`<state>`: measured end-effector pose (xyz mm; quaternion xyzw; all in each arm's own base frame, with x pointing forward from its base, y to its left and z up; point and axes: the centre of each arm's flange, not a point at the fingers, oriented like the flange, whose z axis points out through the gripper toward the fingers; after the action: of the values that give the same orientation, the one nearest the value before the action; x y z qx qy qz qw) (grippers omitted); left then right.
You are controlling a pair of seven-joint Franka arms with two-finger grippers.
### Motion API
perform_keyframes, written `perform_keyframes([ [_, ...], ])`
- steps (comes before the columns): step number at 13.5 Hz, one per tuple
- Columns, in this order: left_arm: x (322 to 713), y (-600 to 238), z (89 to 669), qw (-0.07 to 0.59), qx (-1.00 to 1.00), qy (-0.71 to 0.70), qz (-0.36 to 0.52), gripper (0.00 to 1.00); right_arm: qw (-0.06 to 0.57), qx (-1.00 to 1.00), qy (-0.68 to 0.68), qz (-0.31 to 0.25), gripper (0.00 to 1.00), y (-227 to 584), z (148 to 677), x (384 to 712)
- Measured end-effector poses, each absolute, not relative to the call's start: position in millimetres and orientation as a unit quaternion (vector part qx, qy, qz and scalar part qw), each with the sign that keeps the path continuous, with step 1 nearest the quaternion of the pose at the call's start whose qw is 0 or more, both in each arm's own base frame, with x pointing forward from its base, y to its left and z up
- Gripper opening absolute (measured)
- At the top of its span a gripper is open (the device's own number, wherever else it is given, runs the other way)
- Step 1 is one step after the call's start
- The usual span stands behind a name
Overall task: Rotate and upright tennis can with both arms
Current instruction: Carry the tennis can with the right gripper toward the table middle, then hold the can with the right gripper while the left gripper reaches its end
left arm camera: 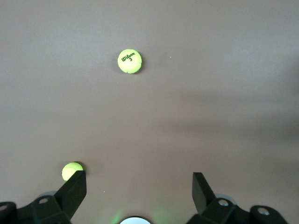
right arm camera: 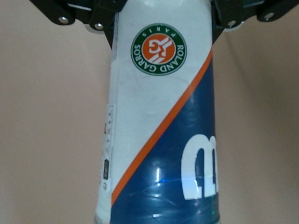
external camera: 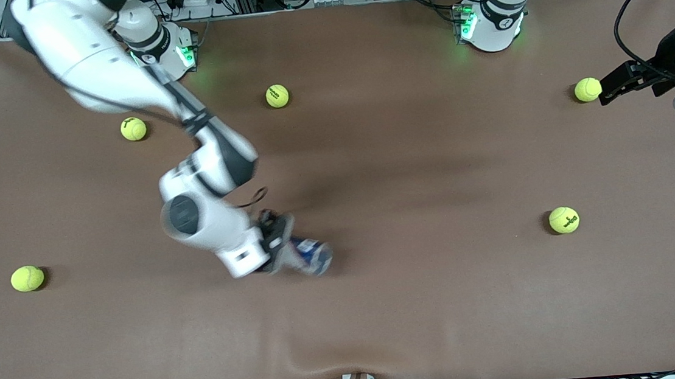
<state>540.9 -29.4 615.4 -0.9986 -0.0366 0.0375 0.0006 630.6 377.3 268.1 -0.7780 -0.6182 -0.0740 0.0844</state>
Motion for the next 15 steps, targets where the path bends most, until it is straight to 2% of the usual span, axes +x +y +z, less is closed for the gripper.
perform_keyframes([
  [3,547.8,-34.0,601.4,-0.028,-0.998,-0.037,0.053,1.00,0.041,-0.710,-0.699,-0.081,0.73,454.9,257.9,574.4],
  [6,559.2,-36.8,576.8,-0.051,-0.995,-0.037,0.078,1.00,0.033,-0.669,-0.738,-0.086,0.75,502.0,237.1,529.7],
  [7,564.2,-39.0,565.9,-0.063,-0.993,-0.038,0.087,1.00,0.032,-0.663,-0.743,-0.088,0.81,508.9,226.5,522.3],
  [9,578.3,-44.2,536.7,-0.095,-0.989,-0.041,0.107,1.00,0.033,-0.658,-0.748,-0.085,0.99,511.0,206.7,518.2],
  [15,621.4,-73.4,435.6,-0.185,-0.970,-0.055,0.147,1.00,0.033,-0.653,-0.752,-0.086,1.00,509.9,201.0,520.2],
])
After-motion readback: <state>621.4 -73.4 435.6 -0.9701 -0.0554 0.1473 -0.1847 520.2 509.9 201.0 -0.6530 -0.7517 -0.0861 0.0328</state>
